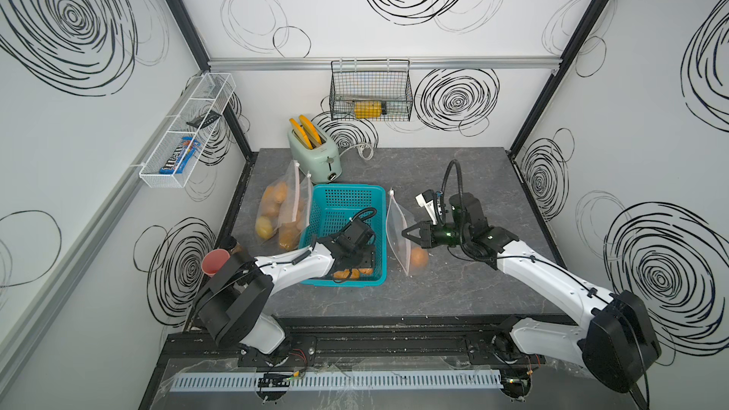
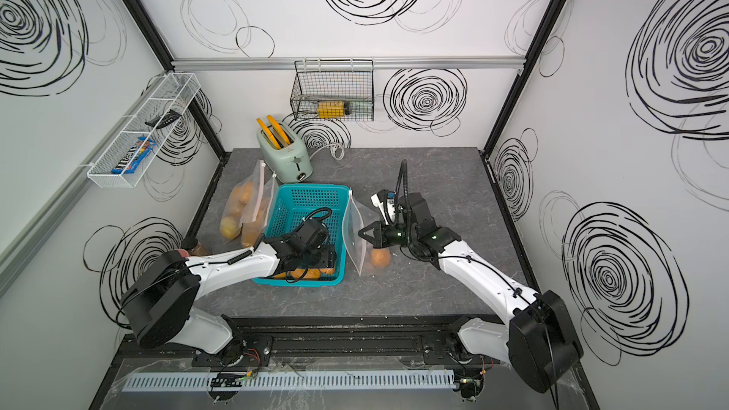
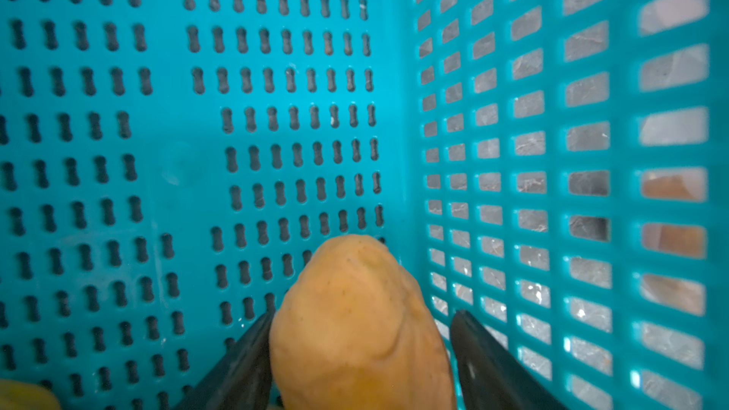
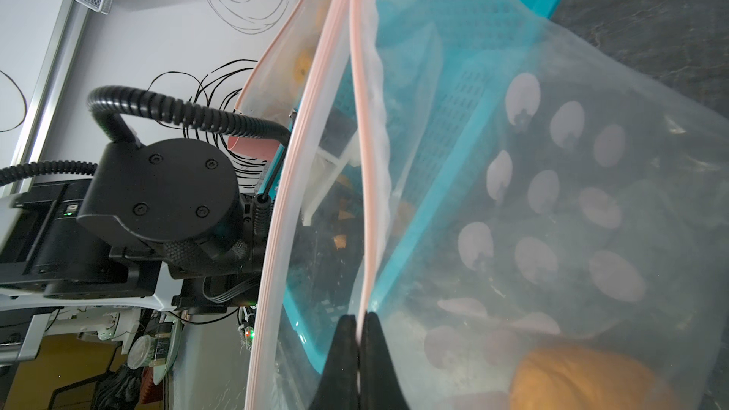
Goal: Put the potatoes into a zipper bag and zip it
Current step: Pick up the potato from the basket, then place the potato into the zipper food storage bag.
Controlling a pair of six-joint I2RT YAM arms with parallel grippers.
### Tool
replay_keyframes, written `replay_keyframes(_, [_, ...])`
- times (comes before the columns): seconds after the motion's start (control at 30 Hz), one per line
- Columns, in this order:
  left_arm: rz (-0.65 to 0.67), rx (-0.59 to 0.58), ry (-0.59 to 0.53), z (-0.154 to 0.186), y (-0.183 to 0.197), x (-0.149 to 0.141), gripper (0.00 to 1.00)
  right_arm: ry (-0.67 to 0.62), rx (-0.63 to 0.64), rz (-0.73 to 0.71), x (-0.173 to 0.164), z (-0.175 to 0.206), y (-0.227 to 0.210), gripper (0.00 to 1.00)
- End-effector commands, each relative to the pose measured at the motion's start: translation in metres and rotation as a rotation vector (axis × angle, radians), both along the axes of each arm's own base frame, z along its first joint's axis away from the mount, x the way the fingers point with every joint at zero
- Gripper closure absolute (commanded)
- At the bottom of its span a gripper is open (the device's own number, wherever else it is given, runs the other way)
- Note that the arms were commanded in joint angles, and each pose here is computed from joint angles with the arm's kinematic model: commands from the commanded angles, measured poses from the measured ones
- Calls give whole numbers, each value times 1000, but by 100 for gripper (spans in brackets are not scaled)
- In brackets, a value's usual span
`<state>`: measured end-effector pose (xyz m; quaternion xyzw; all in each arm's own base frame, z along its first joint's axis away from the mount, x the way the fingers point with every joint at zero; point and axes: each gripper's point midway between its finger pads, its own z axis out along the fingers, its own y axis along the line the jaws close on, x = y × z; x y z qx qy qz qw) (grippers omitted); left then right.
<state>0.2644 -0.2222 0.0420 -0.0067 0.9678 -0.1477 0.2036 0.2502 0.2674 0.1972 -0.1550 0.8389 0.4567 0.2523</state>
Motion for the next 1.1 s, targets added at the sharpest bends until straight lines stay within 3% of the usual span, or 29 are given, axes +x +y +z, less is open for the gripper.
replay_keyframes(0.0, [4,-3,-2,1,-5,1,32,-11,-6,1,0,-2,-2,100])
replay_keyframes(0.3, [14,-46,-106,41,1,4,44,-13,-18,-7,-1,-5,-4,100])
replay_keyframes(0.63, [-34,-167,-221,121,8,-12,46,-34,-50,-31,5,-7,-8,100])
replay_keyframes(0.9, [-285,-629,-319,227,-51,-50,46,-10,-57,-9,0,-15,-1,100])
replay_keyframes(1.07, [-392,-779,-322,263,-89,-57,46,-16,-64,-3,-2,-14,3,100])
